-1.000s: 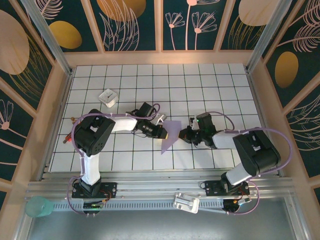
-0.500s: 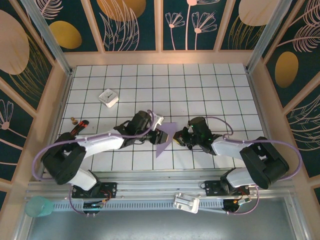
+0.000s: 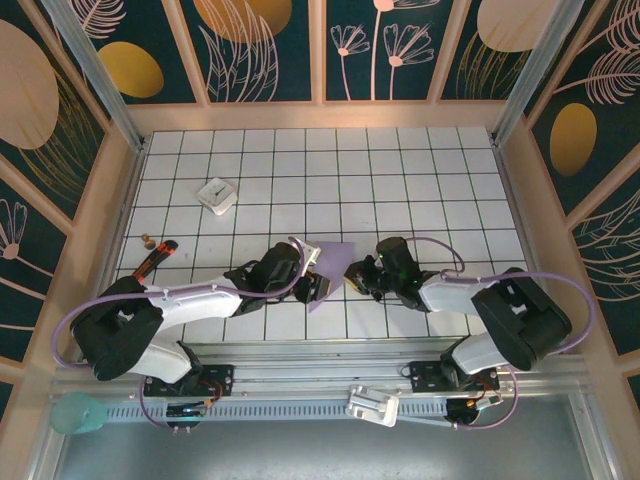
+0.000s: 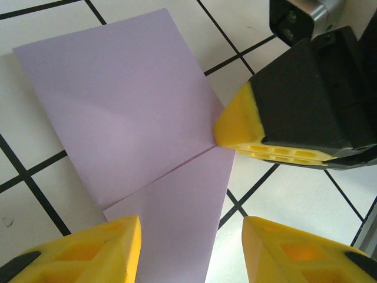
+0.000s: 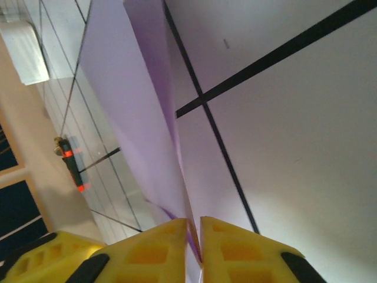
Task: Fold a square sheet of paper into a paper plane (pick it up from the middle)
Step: Fold the wing for the fifth time at the center of the table.
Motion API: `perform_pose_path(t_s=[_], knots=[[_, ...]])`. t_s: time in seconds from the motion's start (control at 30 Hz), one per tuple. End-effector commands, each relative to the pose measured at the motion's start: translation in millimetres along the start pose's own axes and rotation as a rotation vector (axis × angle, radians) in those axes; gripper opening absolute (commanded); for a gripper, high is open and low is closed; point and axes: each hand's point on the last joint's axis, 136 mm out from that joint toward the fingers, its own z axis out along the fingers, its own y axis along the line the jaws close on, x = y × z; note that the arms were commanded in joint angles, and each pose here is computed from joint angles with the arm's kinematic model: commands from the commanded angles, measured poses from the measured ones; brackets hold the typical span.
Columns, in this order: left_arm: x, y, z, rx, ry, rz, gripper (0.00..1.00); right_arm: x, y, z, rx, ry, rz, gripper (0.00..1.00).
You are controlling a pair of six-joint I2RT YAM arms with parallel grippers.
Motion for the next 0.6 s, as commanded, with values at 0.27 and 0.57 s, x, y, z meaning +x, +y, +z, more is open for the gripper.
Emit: perform_pose_path(t_s=[0.27, 0.57], knots=[[-4, -28, 8, 0.162, 0.017, -0.12, 0.46, -11, 12, 6, -0.073, 0.026, -0.278, 0.22], [17, -22, 24, 0.193, 0.113, -0.169, 0.37, -21, 15, 5, -0.119, 0.059, -0.39, 0.26]])
